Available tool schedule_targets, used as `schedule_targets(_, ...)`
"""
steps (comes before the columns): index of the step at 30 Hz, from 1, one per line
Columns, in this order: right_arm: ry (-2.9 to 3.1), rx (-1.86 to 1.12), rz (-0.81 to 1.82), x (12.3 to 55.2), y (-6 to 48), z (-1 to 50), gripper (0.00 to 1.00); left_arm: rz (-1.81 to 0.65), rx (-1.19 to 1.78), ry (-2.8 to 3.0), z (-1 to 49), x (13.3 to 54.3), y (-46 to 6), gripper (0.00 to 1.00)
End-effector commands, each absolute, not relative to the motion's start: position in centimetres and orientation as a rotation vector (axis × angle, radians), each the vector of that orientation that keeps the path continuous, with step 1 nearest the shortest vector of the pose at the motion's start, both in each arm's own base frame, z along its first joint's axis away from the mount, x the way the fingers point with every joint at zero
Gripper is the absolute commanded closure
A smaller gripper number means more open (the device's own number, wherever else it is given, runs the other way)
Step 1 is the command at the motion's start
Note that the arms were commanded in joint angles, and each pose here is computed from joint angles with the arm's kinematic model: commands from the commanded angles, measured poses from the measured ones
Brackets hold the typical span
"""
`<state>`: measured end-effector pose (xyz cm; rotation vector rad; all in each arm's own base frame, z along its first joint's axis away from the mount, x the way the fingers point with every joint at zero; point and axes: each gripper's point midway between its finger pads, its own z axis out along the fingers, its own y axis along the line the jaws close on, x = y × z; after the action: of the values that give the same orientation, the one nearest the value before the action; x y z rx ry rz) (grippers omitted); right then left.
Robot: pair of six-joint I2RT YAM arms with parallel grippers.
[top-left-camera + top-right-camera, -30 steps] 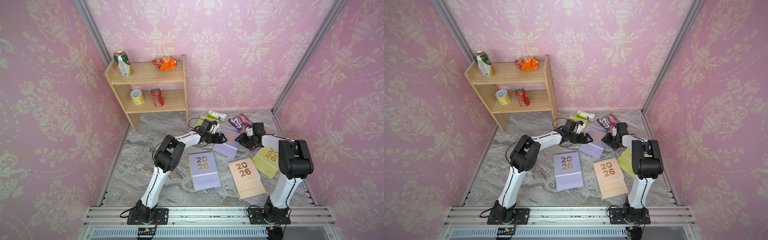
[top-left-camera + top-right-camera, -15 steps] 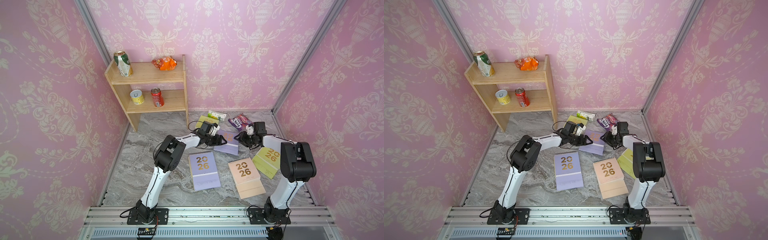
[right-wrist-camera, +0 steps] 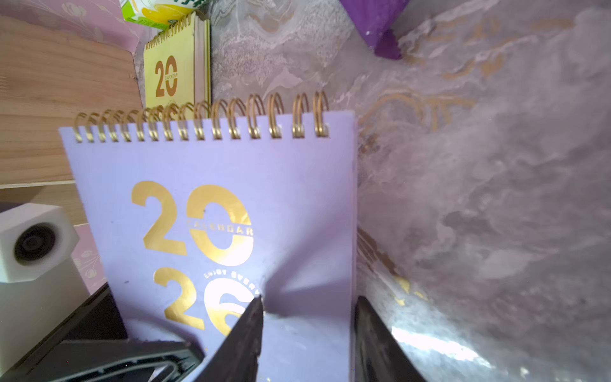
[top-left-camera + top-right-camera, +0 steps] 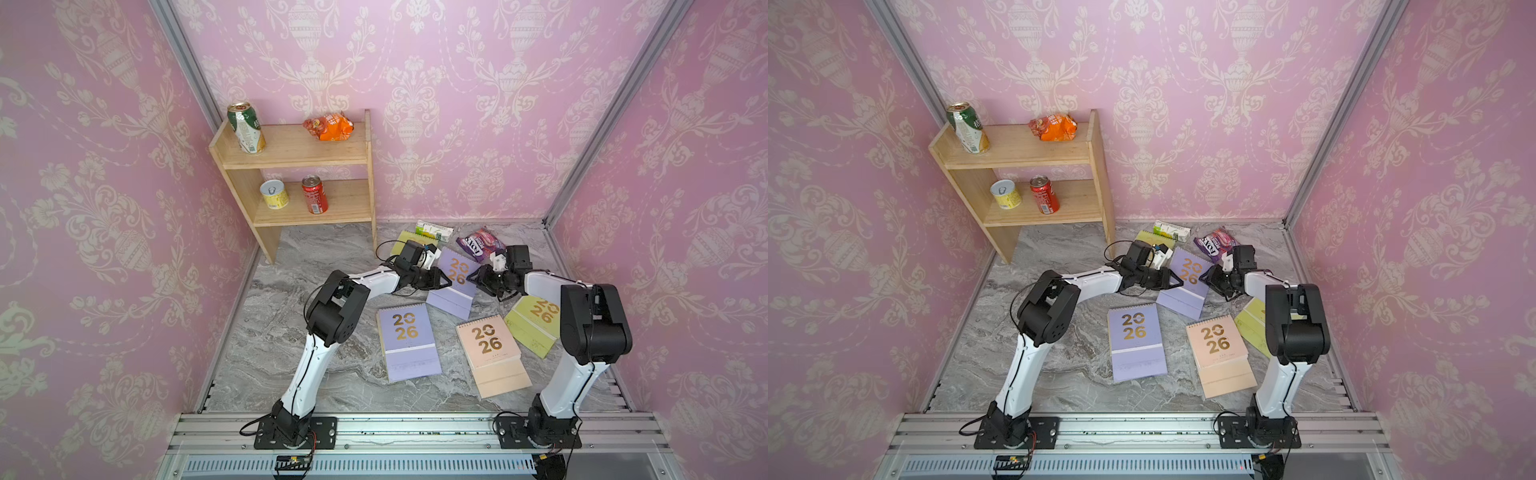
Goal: Stack the calendars
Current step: Pick up the calendar at the center of the board.
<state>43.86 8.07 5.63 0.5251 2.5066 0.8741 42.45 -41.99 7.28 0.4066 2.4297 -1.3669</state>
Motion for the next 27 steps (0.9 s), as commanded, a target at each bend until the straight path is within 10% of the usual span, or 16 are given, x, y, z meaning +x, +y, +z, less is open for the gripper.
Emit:
schedule_targets(1,2.499,0.444,0.926,43.6,9.4,6.1,0.53,-1.407,0.462,2.341,10.8,42.1,-42.5,0.78)
schedule_targets(5,2.488,0.442,0.930,43.5,9.4,6.5,0.53,-1.421,0.450,2.319,11.8,42.2,-42.2,0.99)
schedule_targets(27,2.058,0.088,1.174,40.6,12.5,19.8,0.50,-1.536,0.451,1.967,25.2,39.7,-36.2,1.00)
